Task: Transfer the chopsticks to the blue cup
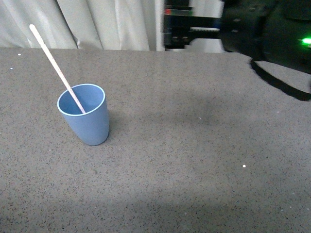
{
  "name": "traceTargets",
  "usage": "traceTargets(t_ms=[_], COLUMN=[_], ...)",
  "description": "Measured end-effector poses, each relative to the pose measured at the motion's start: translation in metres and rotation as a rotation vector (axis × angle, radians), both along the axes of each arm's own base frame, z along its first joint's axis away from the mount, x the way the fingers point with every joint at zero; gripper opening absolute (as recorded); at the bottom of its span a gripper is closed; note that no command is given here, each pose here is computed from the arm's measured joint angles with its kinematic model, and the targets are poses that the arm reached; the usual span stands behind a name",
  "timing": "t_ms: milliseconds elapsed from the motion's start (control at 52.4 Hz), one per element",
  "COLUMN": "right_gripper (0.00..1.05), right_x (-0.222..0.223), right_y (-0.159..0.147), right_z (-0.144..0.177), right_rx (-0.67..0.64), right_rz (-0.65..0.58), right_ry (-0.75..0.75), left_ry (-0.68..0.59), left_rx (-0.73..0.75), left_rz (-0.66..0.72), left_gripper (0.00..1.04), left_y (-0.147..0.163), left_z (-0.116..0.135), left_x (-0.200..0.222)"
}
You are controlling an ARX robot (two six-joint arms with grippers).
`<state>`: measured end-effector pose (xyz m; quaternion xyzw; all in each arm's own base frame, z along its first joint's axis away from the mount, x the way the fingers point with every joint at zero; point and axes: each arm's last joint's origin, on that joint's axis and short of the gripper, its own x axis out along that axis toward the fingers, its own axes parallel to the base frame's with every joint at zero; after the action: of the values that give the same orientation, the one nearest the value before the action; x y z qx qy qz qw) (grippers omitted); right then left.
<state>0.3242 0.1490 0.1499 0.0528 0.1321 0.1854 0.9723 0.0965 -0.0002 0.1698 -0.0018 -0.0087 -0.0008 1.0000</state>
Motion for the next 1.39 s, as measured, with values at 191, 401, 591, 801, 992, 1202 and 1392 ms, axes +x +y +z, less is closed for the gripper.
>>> traceTargets(t_ms=[191,401,591,801,992,1202,1392], right_gripper=[0.95,0.7,0.28,0.01,0.01,0.01,0.01], right_x=[-0.038,-0.093,-0.127,-0.146,-0.16,-0.178,-0.19], right_y=[-0.054,-0.098,-0.12,-0.13,-0.136,-0.149,-0.149], right_z=[0.007,0.028,0.012,0.011,0.012,0.012,0.015], right_rx=[-0.057,-0.069,-0.105,-0.11,-0.109,-0.108,-0.107], right_rz=[-0.199,-0.374,-0.37,-0.368,-0.373,-0.375,-0.373], right_ry=[0.011,-0.254,-0.249,-0.248,-0.253,-0.254,-0.26], left_ry=[0.0,0.0,0.0,0.0,0.0,0.0,0.0], left_rx=[0.0,0.0,0.0,0.0,0.0,0.0,0.0], left_rz=[0.0,0.0,0.0,0.0,0.0,0.0,0.0], left_gripper=[0.98,0.98,0.98,0.98,0.98,0.98,0.98], left_y=[0.0,0.0,0.0,0.0,0.0,0.0,0.0], left_z=[0.0,0.0,0.0,0.0,0.0,0.0,0.0], left_x=[0.0,0.0,0.0,0.0,0.0,0.0,0.0])
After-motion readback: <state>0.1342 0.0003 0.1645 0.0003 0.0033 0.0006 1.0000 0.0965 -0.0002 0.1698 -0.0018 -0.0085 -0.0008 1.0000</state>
